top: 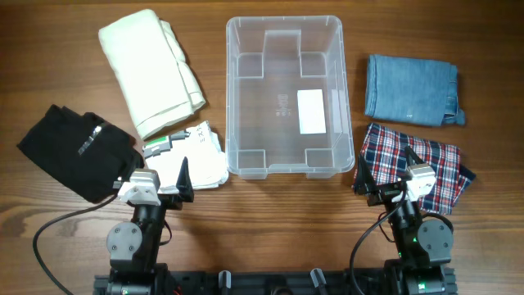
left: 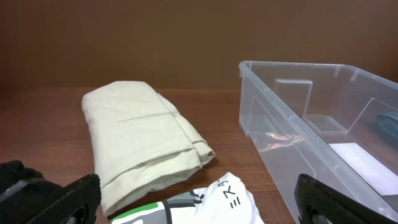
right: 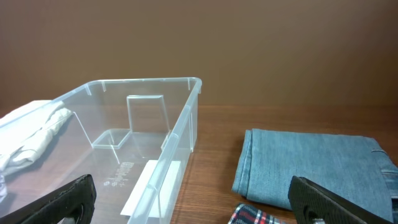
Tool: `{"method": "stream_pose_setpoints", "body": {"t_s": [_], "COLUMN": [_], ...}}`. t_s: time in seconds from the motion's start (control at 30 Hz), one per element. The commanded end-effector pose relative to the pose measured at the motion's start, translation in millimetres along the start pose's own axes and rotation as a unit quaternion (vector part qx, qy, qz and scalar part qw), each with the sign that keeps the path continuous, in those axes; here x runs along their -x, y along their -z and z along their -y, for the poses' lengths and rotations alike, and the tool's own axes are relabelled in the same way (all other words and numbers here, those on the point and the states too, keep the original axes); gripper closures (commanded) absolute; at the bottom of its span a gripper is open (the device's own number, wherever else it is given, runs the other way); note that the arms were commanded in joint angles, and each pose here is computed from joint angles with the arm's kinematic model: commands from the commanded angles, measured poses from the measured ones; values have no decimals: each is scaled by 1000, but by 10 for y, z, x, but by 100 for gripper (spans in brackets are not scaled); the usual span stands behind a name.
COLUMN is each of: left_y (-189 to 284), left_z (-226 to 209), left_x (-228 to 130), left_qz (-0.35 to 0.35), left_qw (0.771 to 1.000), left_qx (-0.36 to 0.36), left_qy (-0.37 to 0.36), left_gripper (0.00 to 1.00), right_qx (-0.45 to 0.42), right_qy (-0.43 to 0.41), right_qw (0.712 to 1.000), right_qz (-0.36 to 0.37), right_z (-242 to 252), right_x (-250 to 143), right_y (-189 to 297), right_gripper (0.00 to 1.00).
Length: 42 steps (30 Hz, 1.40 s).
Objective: Pack container
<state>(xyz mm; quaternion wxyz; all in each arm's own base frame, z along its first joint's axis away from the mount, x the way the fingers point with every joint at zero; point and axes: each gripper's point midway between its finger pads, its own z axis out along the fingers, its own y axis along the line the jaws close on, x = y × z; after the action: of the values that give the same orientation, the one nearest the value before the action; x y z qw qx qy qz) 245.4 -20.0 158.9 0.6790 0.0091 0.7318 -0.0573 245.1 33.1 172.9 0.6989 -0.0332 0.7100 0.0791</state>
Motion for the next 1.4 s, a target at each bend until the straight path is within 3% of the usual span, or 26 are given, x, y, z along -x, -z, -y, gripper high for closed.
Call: {"method": "stream_pose_setpoints", "body": {"t_s": [0.0, 0.97, 1.1, 1.27, 1.37], "left_y": [1, 2, 50, 264, 359], "left_z": [0, 47, 240, 327, 358], "left_x": [-11, 29, 366, 1056, 1416], "left_qz": [1, 9, 74, 149, 159], "left_qw": [1000, 1000, 995, 978, 973], "left_qx": [-1, -14, -67, -101, -108], "left_qy": [-8, -8, -13, 104, 126], "left_gripper": [0, 0, 0, 0, 0], "right_qx": [2, 2, 2, 2, 2], "right_qy": [6, 6, 5, 6, 5], "right_qw": [1000, 1000, 1000, 1000, 1000], "right_qz": [5, 5, 5, 5, 5], "right_z": [-6, -5, -5, -5, -6], "right_x": [22, 22, 22, 22, 22], "right_y": [4, 4, 4, 4, 4], "right_gripper": [0, 0, 0, 0, 0]}}
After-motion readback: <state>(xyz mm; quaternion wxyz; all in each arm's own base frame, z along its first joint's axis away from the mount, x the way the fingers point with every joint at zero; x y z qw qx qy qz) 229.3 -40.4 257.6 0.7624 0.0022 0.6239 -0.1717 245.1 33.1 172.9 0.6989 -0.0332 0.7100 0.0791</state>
